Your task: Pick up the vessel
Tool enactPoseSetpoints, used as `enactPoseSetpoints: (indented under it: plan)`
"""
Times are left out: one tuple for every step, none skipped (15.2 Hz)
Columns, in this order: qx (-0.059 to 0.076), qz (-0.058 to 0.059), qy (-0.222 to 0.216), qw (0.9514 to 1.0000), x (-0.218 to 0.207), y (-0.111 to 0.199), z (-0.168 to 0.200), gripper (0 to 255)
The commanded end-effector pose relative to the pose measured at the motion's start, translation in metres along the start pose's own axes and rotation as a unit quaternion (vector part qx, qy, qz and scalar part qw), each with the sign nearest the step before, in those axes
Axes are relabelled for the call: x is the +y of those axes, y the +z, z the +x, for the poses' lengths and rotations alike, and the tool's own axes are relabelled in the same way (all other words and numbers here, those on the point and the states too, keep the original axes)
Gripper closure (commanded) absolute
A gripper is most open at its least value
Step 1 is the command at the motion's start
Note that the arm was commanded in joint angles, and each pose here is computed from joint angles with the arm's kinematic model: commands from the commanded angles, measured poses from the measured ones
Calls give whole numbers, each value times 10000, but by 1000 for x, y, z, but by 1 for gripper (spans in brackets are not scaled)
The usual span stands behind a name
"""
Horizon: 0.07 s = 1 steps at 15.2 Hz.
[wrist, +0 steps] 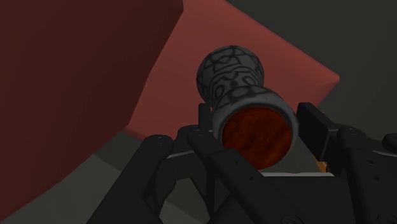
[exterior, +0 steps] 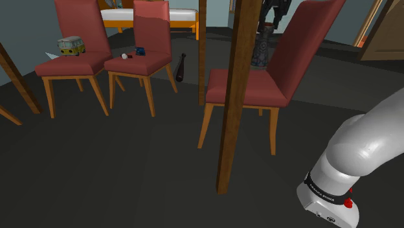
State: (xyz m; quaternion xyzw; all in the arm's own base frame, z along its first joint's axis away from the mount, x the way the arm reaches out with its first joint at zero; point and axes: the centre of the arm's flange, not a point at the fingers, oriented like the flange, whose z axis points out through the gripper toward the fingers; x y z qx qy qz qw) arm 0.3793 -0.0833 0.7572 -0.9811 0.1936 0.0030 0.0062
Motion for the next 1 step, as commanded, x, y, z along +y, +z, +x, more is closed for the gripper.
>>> enactPoseSetpoints:
  plan:
    - [1,0,-1,10000,0,-3,0,255]
